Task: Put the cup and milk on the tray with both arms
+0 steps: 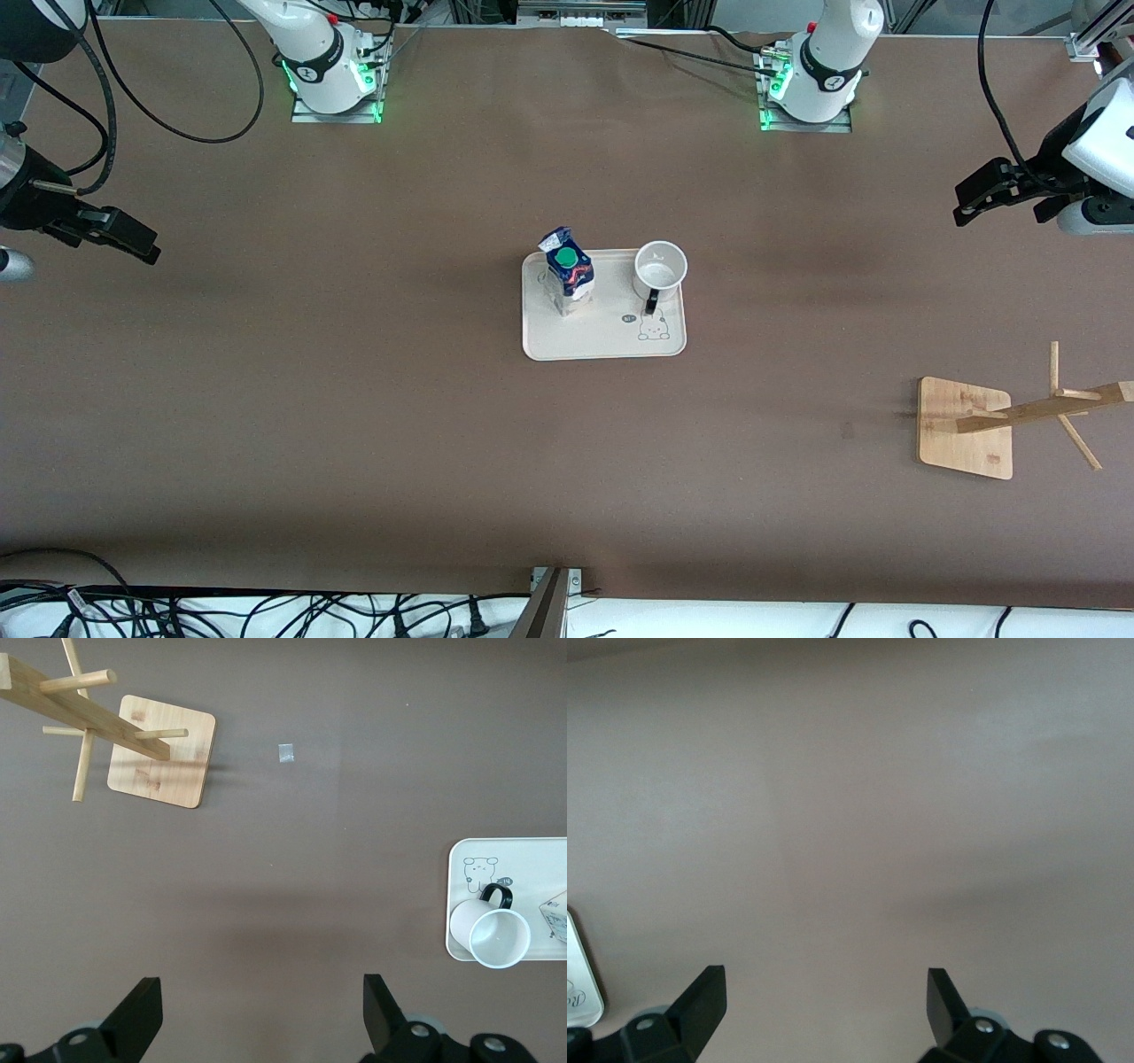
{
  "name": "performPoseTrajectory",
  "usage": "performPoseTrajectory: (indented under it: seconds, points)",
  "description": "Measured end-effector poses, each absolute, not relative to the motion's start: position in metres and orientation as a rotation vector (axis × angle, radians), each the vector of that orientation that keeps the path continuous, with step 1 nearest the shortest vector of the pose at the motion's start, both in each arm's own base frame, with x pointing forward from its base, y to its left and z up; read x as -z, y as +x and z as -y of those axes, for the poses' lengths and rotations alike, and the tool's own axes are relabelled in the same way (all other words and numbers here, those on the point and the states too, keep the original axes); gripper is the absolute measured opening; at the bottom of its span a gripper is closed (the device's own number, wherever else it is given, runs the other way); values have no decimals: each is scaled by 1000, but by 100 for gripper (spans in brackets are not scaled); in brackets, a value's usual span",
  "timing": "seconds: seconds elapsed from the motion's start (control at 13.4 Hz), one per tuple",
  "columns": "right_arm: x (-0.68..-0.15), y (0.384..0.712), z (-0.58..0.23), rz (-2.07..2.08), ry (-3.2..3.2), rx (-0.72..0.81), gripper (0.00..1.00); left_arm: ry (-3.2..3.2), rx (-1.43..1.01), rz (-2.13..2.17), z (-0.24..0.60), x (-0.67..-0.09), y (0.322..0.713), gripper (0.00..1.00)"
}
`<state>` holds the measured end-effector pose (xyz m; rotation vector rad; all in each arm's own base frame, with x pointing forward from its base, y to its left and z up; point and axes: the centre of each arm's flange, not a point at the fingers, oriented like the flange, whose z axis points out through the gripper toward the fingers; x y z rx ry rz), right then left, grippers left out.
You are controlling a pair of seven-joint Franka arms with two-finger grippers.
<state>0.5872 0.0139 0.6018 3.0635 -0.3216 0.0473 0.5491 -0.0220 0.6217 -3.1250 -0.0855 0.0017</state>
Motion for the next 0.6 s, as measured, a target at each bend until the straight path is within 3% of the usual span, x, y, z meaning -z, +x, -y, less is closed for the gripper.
performPoseTrajectory:
  seconds: [0.6]
  points:
    - [-601, 586, -15, 73, 3085, -35, 100, -3125, -2, 86, 22, -622, 549, 100]
